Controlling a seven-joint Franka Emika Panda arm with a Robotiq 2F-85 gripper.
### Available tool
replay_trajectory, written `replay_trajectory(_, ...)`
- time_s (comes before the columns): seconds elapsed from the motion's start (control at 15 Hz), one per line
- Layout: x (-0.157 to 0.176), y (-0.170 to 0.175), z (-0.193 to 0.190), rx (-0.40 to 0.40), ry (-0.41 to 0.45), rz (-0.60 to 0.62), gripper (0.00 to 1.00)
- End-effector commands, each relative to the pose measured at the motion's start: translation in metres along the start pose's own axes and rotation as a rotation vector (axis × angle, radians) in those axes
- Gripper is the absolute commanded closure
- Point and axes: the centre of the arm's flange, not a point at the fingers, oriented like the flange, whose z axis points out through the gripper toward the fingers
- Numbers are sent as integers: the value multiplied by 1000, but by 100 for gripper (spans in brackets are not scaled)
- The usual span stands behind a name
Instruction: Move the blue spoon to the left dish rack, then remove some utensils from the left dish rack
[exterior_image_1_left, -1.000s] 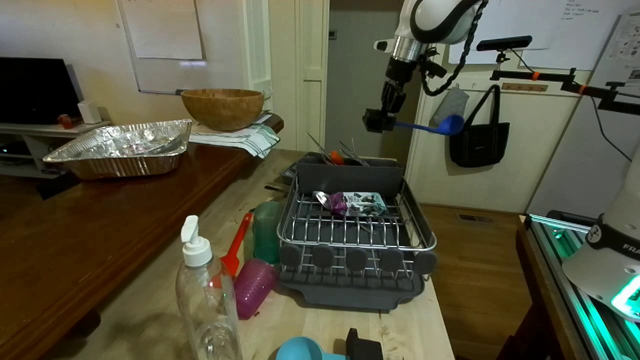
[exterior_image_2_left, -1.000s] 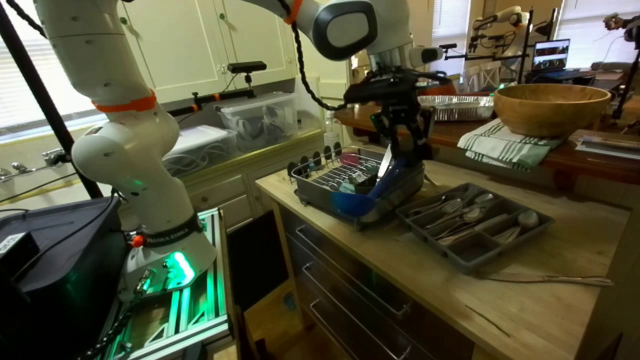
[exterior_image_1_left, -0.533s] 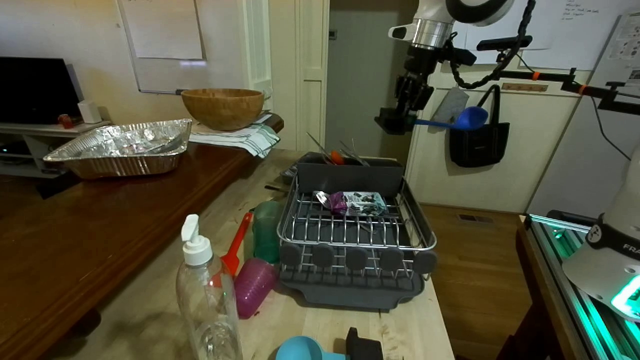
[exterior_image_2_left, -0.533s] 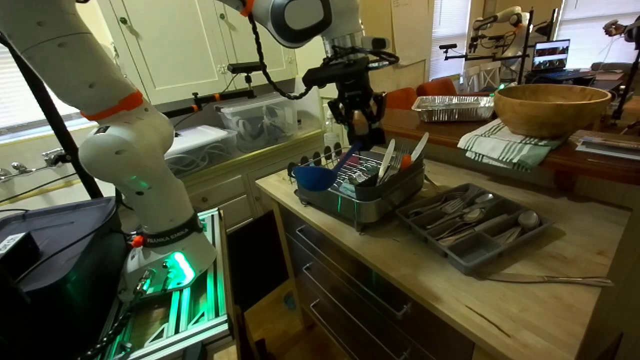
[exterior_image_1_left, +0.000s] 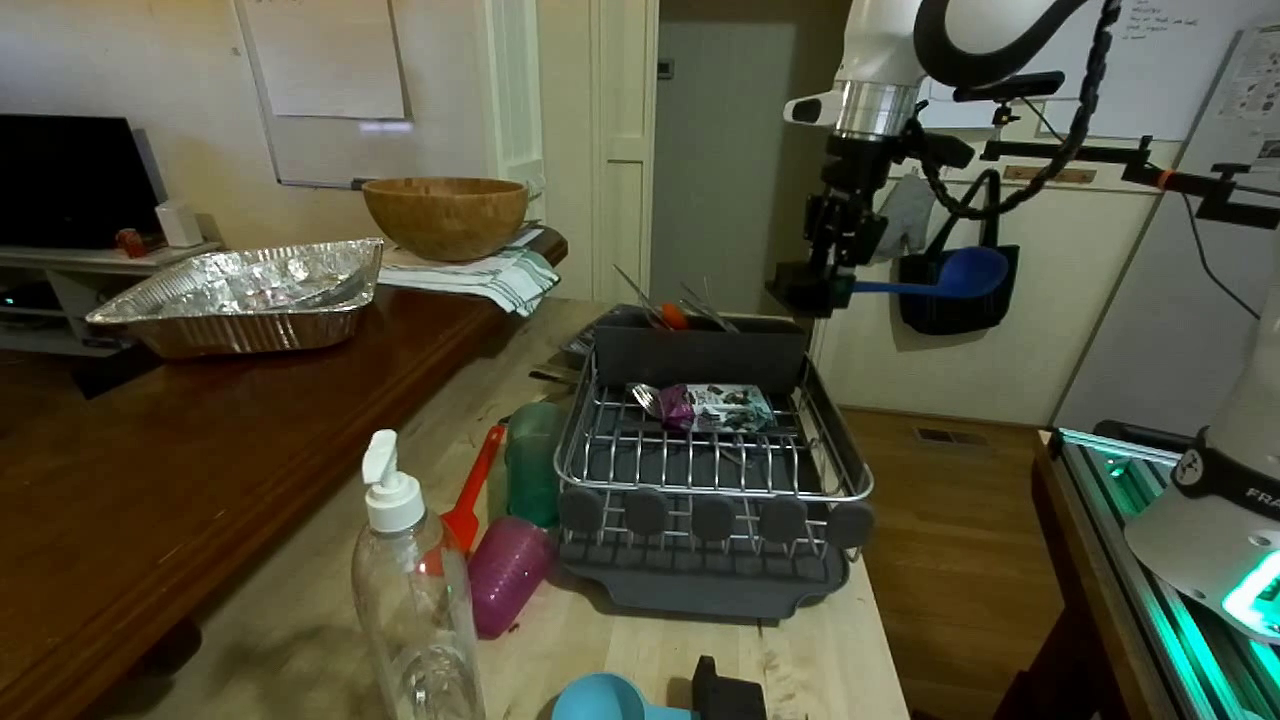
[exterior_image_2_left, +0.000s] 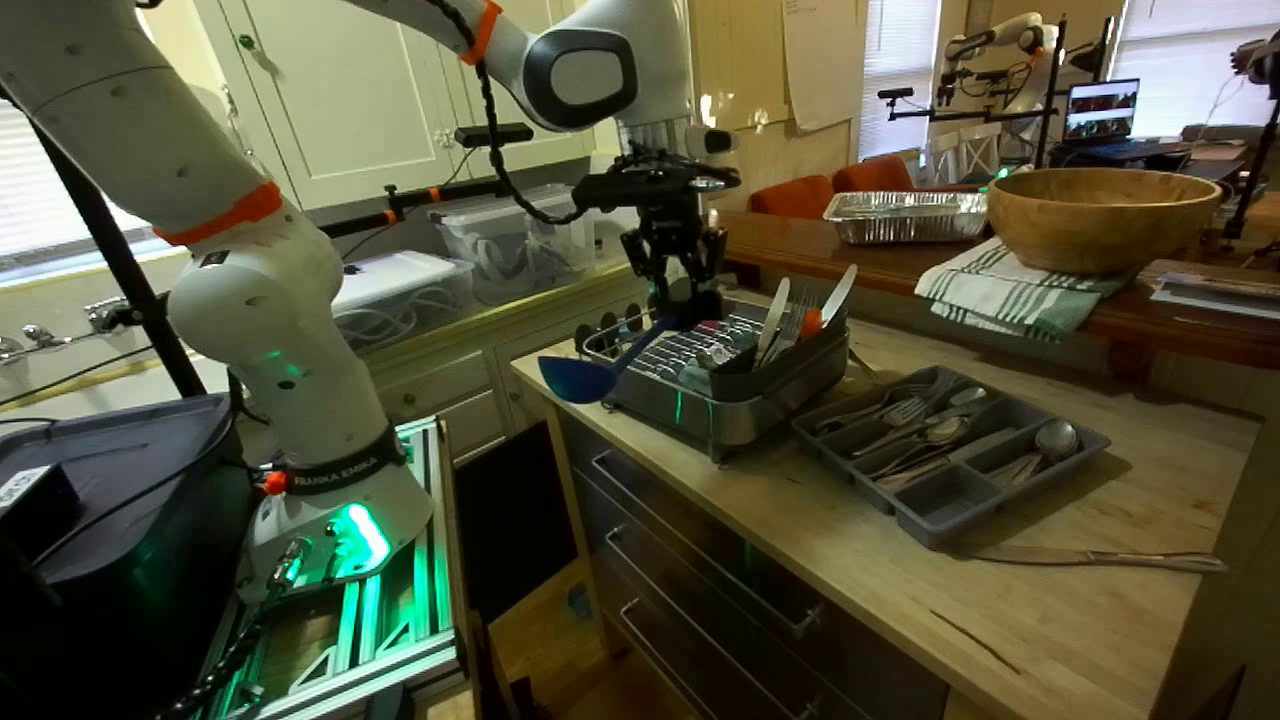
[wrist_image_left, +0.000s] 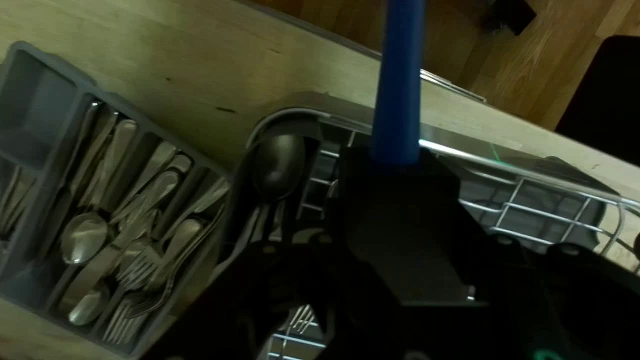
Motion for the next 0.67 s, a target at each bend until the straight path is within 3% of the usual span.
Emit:
replay_trajectory(0.0, 2, -66, 9, -6, -5, -10, 74)
replay_trajectory(0.4, 45, -145, 0, -18, 26, -81, 74)
replay_trajectory(0.6, 86, -175, -8, 82, 52, -17, 74)
